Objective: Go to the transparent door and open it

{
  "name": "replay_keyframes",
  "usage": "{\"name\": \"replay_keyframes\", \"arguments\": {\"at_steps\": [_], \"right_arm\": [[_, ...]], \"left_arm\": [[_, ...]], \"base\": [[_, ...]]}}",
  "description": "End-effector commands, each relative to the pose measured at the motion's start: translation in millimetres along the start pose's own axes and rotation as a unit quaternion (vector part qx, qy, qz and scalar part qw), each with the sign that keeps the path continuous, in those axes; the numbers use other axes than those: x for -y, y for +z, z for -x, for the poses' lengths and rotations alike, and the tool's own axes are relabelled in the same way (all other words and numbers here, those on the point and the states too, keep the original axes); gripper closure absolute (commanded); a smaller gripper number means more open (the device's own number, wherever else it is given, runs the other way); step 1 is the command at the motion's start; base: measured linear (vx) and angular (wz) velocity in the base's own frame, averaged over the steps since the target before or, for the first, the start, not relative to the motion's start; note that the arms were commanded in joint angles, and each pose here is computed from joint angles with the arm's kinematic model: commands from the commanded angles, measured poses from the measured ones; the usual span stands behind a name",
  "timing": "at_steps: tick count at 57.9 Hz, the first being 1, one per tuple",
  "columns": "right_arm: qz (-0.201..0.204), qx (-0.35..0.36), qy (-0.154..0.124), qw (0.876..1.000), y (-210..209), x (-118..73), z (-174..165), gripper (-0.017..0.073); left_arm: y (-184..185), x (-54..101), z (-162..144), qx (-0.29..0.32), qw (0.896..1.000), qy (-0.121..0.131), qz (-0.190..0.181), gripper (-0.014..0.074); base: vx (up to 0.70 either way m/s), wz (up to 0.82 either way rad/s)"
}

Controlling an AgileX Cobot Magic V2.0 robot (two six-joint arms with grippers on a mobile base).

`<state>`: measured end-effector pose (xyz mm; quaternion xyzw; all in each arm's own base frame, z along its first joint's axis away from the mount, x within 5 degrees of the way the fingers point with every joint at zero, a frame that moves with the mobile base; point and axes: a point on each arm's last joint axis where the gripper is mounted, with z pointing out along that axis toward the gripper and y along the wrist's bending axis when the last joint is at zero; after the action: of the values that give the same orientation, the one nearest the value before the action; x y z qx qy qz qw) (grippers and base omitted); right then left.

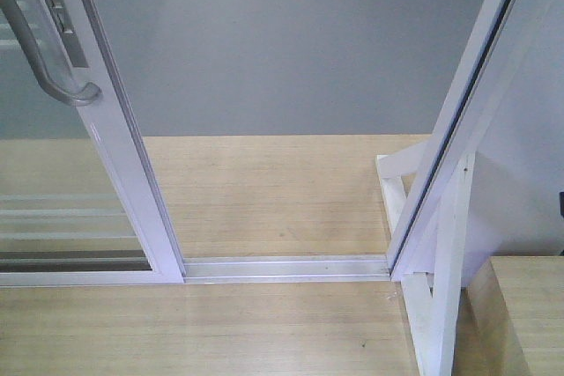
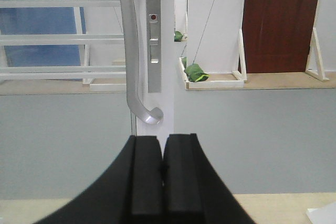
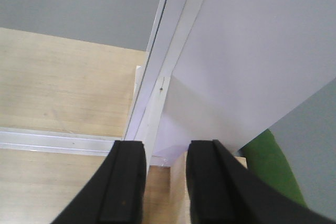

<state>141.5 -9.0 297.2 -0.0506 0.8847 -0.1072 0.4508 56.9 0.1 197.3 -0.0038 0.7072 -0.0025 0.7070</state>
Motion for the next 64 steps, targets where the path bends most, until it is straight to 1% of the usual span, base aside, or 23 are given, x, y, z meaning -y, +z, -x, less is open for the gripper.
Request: {"name": "replay_keyframes", "arguments": {"at_steps": [1,6,9,13,14,15,20,24,25,30,37,38,39,41,43,46,48,52,64], "right_arm": [[-0.012,0.06,-0.021,0.998,-9,3.1,5,0.0291],[0.008,0.105,0.002,0.994,-15,-2.9,-9,0.0372],[0.02,0.136,0.01,0.99,-17,-6.9,-18,0.0428],[0.036,0.192,0.017,0.981,-20,-13.5,-33,0.0526],[0.039,0.197,0.022,0.979,-20,-14.6,-37,0.0536],[0.041,0.216,0.02,0.975,-22,-16.1,-40,0.0572],[0.045,0.271,0.024,0.961,-25,-20.7,-58,0.0572],[0.036,0.312,0.023,0.949,-27,-22.6,-71,0.0571],[0.034,0.316,0.026,0.948,-27,-22.9,-74,0.0571],[0.015,0.343,0.061,0.937,-25,-22.9,-93,0.0571],[-0.016,0.355,0.077,0.931,-19,-25.1,-118,0.0571],[-0.019,0.358,0.074,0.931,-18,-25.7,-121,0.0571],[-0.018,0.351,0.079,0.933,-17,-26.1,-124,0.0571],[-0.015,0.33,0.077,0.941,-16,-26.5,-125,0.057],[-0.012,0.318,0.074,0.945,-14,-27.2,-127,0.0569],[-0.007,0.301,0.087,0.95,-12,-27.7,-130,0.0568],[-0.004,0.297,0.097,0.95,-12,-27.8,-130,0.0568],[0.0,0.296,0.108,0.949,-12,-27.9,-131,0.0568],[0.006,0.294,0.123,0.948,-11,-28.2,-131,0.0568]], "left_arm": [[0,0.1,3,0.032,0.999,-0.005,-0.001,0.0601],[0,0.1,3,0.032,0.999,-0.005,-0.001,0.0601],[0,0.1,3,0.032,0.999,-0.005,-0.001,0.0601],[0,0.1,3,0.032,0.999,-0.005,-0.001,0.0601],[0,0.1,3,0.032,0.999,-0.005,-0.001,0.0601],[0,0.1,3,0.032,0.999,-0.005,-0.001,0.0601],[0,0.1,3,0.032,0.999,-0.005,-0.001,0.0601],[0,0.1,3,0.032,0.999,-0.005,-0.001,0.0601],[0,0.1,3,0.032,0.999,-0.005,-0.001,0.0601],[0,0.1,3,0.032,0.999,-0.005,-0.001,0.0601],[0,0.1,3,0.032,0.999,-0.005,-0.001,0.0601],[0,0.1,3,0.032,0.999,-0.005,-0.001,0.0601],[0,0.1,3,0.032,0.999,-0.005,-0.001,0.0601],[0,0.1,3,0.032,0.999,-0.005,-0.001,0.0601],[0,0.1,2,0.032,0.999,-0.005,-0.001,0.0601],[0,0.1,2,0.032,0.999,-0.005,-0.001,0.0601],[0,0.1,2,0.029,1.0,-0.005,-0.001,0.0601],[0,0.1,2,0.03,1.0,-0.005,-0.001,0.06],[0,0.1,2,0.03,1.0,-0.005,-0.001,0.06]], "base": [[0.0,0.0],[0.0,0.0],[0.0,0.0],[0.0,0.0],[0.0,0.0],[0.0,0.0],[0.0,0.0],[0.0,0.0],[0.0,0.0],[0.0,0.0],[0.0,0.0],[0.0,0.0],[0.0,0.0],[0.0,0.0],[0.0,0.0],[0.0,0.0],[0.0,0.01],[0.0,0.0],[0.0,0.0]]}}
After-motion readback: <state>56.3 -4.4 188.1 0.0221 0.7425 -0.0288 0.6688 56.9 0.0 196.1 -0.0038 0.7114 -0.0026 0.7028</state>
